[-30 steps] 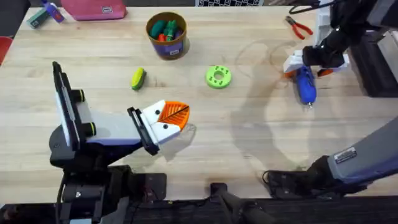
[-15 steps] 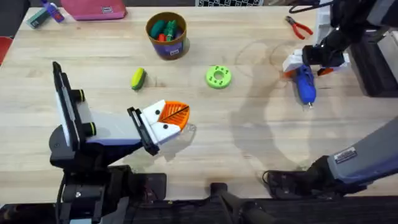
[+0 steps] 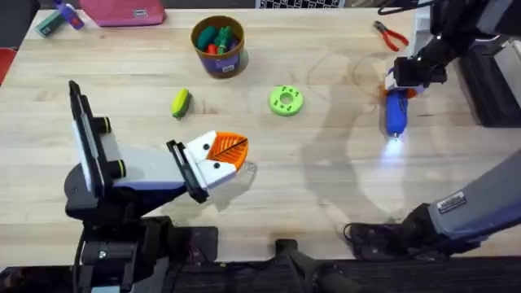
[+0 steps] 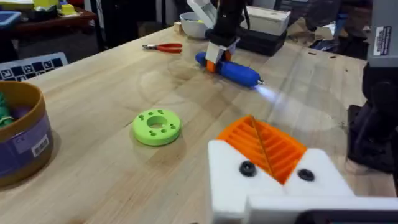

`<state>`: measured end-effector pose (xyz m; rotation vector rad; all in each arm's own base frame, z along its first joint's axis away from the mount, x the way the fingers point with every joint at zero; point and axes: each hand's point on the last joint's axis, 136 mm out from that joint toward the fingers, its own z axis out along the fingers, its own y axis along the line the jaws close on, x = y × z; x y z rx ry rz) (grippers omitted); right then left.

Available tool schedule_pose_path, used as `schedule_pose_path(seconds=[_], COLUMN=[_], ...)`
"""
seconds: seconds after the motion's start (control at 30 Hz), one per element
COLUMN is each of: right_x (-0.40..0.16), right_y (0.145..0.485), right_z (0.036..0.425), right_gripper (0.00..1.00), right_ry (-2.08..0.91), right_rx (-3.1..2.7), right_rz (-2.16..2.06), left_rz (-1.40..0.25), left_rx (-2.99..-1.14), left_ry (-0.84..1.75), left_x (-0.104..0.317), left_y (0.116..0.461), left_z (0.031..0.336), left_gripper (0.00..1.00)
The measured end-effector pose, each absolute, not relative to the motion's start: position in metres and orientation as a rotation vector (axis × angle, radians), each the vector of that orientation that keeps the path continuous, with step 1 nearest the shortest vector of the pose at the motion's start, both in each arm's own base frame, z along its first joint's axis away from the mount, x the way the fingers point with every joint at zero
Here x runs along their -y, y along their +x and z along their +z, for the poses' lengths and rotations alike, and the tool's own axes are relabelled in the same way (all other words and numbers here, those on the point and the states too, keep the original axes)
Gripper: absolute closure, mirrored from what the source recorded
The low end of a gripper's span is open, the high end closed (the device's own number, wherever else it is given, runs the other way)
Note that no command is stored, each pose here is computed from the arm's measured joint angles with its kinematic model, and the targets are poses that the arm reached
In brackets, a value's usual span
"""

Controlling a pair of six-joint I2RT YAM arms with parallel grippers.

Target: Pick up the gripper from the table and insert it into the empty holder that is missing its gripper. Then pick up a screw, insert it into the mounting hole, and use the screwdriver to tighten it. Finally, clean up the table by picking up the vegetable and placing it into the bucket.

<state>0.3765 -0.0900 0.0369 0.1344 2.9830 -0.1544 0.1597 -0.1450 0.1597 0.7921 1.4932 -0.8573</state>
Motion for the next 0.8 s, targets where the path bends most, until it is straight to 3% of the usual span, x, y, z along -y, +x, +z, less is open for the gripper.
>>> schedule_pose_path(seconds=[0.47,0.57,0.8], right_x=[0.076,0.069,0.047], right_y=[0.370,0.374,0.378], right_z=[0.052,0.087,0.235], right_gripper=[0.979,0.979,0.979], right_ry=[0.126,0.114,0.041], right_rx=[-2.982,-2.895,-2.477], right_rz=[-0.047,-0.005,0.030], left_rz=[-0.857,-0.857,-0.857], left_rx=[-1.493,-1.493,-1.493], left_ry=[0.792,0.792,0.792], left_x=[0.145,0.145,0.145], left_y=[0.160,0.160,0.160], left_z=[0.160,0.160,0.160], left_gripper=[0.993,0.993,0.993])
